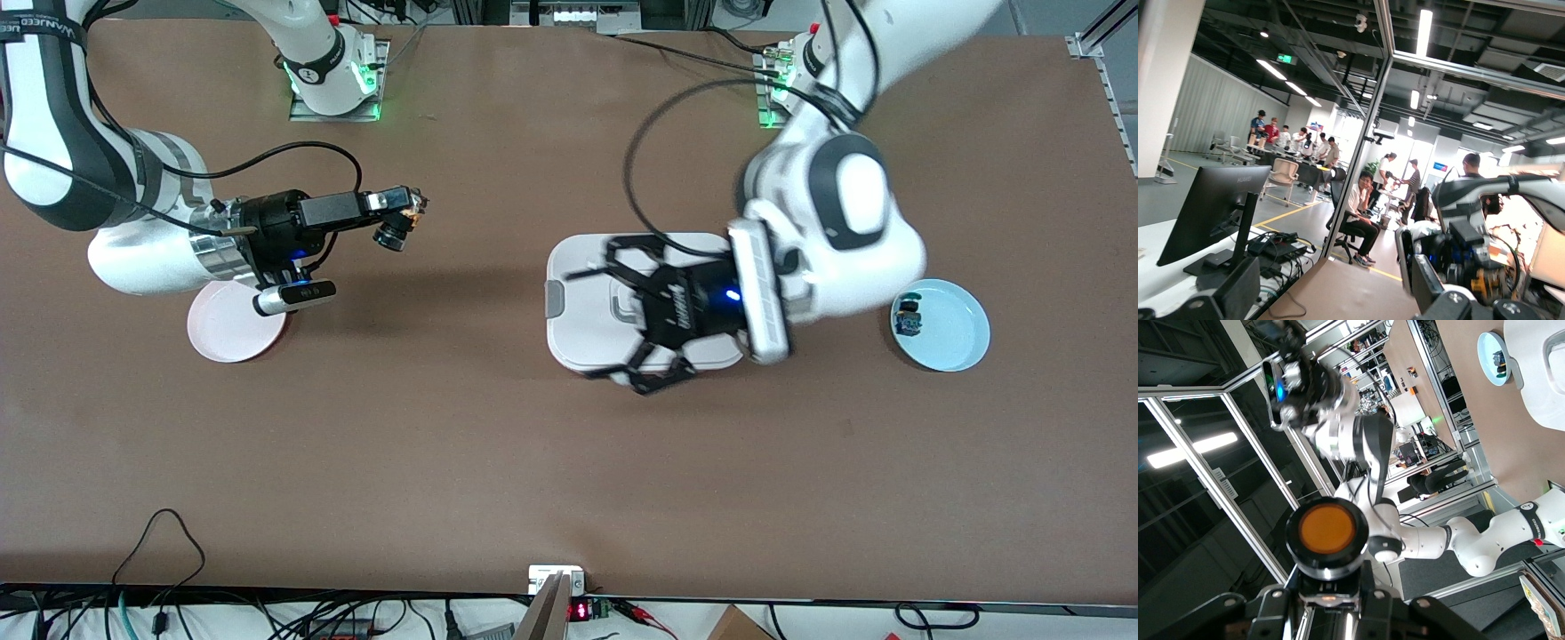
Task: Transfer orange switch to right arm and place
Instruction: 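Open the left gripper and withdraw it while the right gripper holds, then lower the orange switch onto the white plate with the right gripper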
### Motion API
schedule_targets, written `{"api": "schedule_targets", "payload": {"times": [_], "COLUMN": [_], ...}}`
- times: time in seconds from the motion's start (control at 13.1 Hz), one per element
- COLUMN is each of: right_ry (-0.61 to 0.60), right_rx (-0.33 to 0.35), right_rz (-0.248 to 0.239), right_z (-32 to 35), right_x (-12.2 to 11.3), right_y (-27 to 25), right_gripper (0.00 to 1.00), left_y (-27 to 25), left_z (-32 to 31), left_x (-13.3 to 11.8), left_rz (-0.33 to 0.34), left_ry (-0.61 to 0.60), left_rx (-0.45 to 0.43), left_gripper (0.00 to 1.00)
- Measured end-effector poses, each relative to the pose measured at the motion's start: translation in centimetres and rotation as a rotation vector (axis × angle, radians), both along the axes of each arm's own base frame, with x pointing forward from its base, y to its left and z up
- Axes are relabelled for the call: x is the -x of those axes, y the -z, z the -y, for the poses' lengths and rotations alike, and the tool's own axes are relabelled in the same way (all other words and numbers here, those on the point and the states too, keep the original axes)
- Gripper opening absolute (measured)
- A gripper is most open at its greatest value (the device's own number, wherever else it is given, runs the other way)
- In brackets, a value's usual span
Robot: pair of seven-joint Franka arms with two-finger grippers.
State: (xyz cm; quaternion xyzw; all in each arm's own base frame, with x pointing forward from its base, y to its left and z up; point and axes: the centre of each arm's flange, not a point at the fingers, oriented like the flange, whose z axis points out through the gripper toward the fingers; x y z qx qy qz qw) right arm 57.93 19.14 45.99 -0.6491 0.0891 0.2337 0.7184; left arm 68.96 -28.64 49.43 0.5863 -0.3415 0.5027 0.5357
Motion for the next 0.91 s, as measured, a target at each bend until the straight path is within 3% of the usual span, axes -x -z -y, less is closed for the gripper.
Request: {"api": "schedule_targets", "payload": {"times": [0.15, 0.3, 0.46, 0.69, 0.91], "right_ry": [-0.010, -0.041, -0.092, -0.174, -0.275], "right_rx": [0.031, 0.079, 0.129, 0.221, 0.371], "right_rz": [0.015, 0.035, 0.056, 0.127, 0.227], "right_z": [0.5, 1.6, 3.0, 5.9, 9.6], "right_x": [0.1, 0.4, 1.1, 2.1, 3.1], "right_y": [0.2, 0.1, -0.1, 0.7, 3.0], "right_gripper": [0.33, 0.33, 0.33, 0.33, 0.33], "left_y": [2.8, 4.6, 4.1, 1.8, -1.8], "left_z": [-8.0, -16.6, -25.5, -37.7, -46.9], "left_x": [-2.7, -4.3, -5.2, -4.9, -3.4], "left_rz": [0.017, 0.061, 0.119, 0.170, 0.192], "left_ry": [0.014, 0.029, 0.018, -0.061, -0.118], "left_rx": [-0.056, -0.182, -0.367, -0.626, -0.931], "left_gripper": [1.00, 1.00, 1.00, 1.00, 1.00]}}
